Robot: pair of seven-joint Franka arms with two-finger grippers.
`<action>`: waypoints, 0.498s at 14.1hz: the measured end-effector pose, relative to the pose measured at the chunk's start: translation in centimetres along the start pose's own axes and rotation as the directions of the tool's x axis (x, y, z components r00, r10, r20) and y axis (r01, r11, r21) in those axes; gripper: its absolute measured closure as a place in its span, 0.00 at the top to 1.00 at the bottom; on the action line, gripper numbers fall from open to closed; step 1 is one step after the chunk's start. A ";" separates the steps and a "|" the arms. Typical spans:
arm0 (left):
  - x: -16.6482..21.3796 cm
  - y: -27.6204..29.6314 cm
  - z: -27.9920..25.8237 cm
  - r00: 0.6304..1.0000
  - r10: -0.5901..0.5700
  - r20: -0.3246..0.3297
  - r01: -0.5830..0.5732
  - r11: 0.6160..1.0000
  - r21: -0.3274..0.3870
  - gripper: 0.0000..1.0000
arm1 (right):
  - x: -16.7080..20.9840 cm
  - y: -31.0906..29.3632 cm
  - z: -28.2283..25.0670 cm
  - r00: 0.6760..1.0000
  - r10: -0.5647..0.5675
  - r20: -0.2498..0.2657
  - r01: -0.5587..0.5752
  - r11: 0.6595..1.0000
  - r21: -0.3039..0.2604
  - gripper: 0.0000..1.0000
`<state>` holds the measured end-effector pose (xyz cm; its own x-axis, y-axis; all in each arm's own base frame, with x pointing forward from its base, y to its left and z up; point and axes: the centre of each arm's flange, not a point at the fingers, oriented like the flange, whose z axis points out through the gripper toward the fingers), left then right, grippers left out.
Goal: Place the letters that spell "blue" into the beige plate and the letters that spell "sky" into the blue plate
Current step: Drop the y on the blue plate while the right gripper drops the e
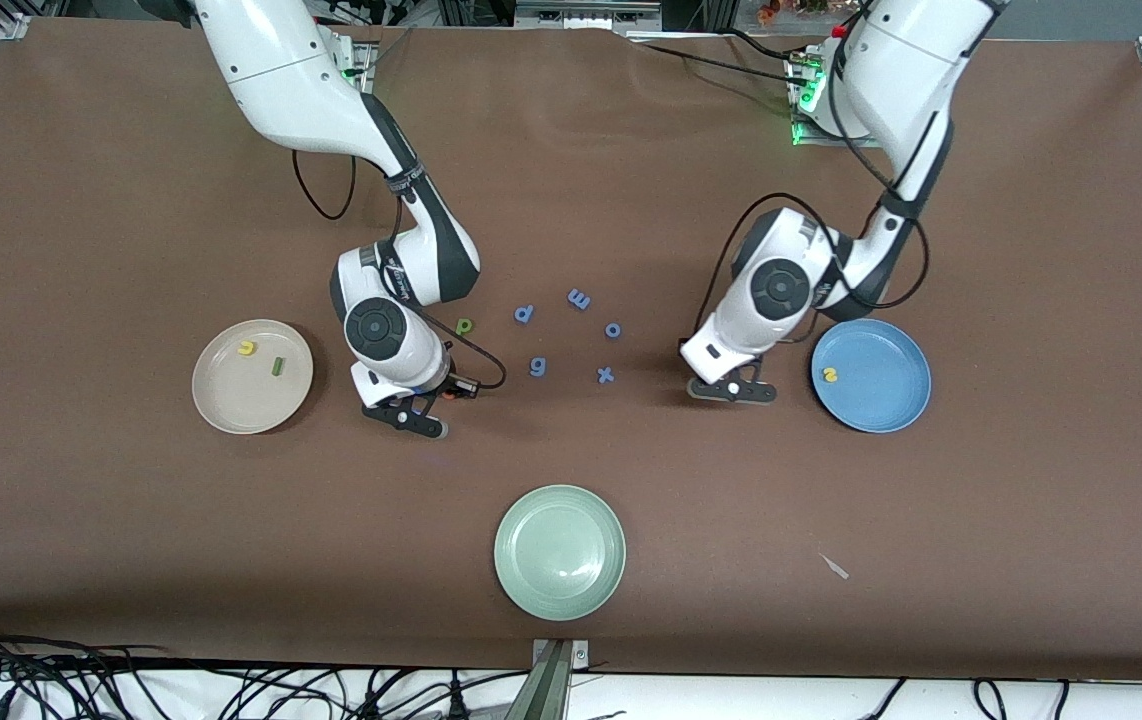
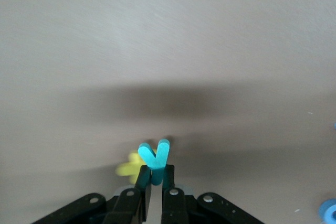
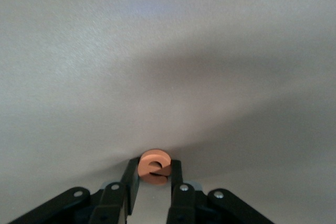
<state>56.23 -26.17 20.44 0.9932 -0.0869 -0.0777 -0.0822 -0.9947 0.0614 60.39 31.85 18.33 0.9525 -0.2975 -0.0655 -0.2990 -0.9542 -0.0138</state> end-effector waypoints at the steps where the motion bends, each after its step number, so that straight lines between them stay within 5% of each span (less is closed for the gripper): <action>1: 0.4 -2.1 -1.3 1.000 0.021 0.008 -0.021 1.000 0.003 0.12 | 0.4 0.3 -0.4 1.000 -0.012 0.011 0.012 1.000 -0.008 0.29; 7: 0.6 -16.4 -4.6 0.978 0.206 0.022 -0.206 0.979 -0.005 0.12 | 7.0 10.7 -6.2 0.972 -0.202 0.122 0.211 0.975 -0.064 0.29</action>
<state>58.58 -9.65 23.98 0.9528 -0.2912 -0.0853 -0.2847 -0.9552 0.0807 64.22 19.34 23.94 0.9788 -0.0923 -0.1826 -0.0871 -0.9955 0.0362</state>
